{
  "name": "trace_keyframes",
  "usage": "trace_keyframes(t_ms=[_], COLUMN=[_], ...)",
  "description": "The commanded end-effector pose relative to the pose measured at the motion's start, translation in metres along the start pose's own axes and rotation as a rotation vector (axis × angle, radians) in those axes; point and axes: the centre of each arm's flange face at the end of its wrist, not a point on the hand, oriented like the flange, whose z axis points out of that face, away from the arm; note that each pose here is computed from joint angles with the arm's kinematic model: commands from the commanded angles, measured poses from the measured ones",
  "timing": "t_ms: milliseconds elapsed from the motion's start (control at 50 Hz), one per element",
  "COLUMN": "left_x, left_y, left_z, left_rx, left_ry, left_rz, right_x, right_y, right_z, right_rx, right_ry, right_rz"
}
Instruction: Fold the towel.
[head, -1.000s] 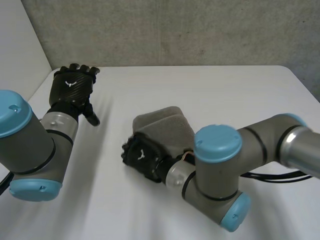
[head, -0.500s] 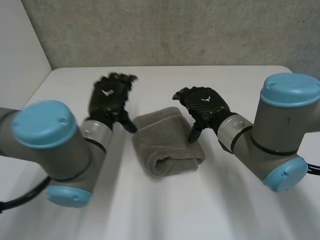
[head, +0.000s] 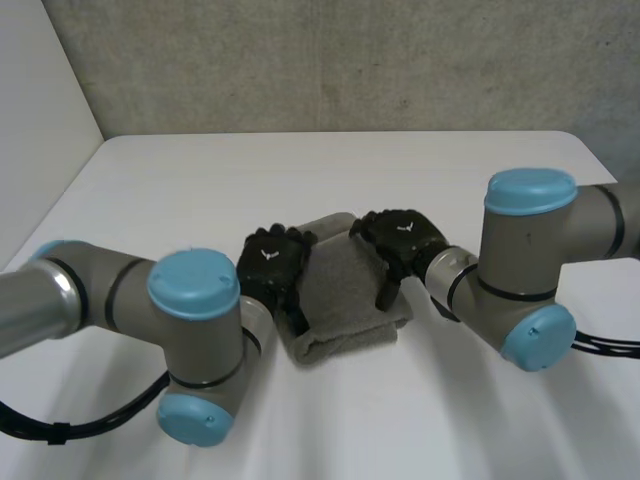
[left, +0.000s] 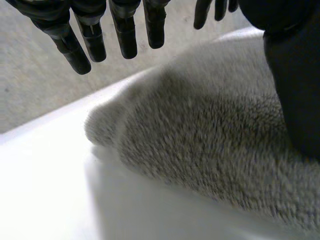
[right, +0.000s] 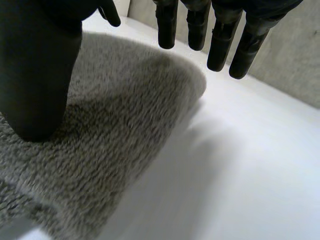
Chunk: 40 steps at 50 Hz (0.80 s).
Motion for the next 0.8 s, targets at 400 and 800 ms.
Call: trace_keyframes(t_ms=[400,800], left_x=[-0.104,-0.107], left_y=[-0.161,-0.152], left_z=[-0.086,-0.093], left_rx=[0.243,0.201], left_ry=[-0.241,-0.247], left_rz=[-0.059,-0.069], right_x=[0.081,0.078], right_y=[-0.119,-0.123], right_z=[-0.11,-0.114], right_rx=[0.287,0.314], right_ry=[0.49,0.479], right_rz=[0.031,0.046])
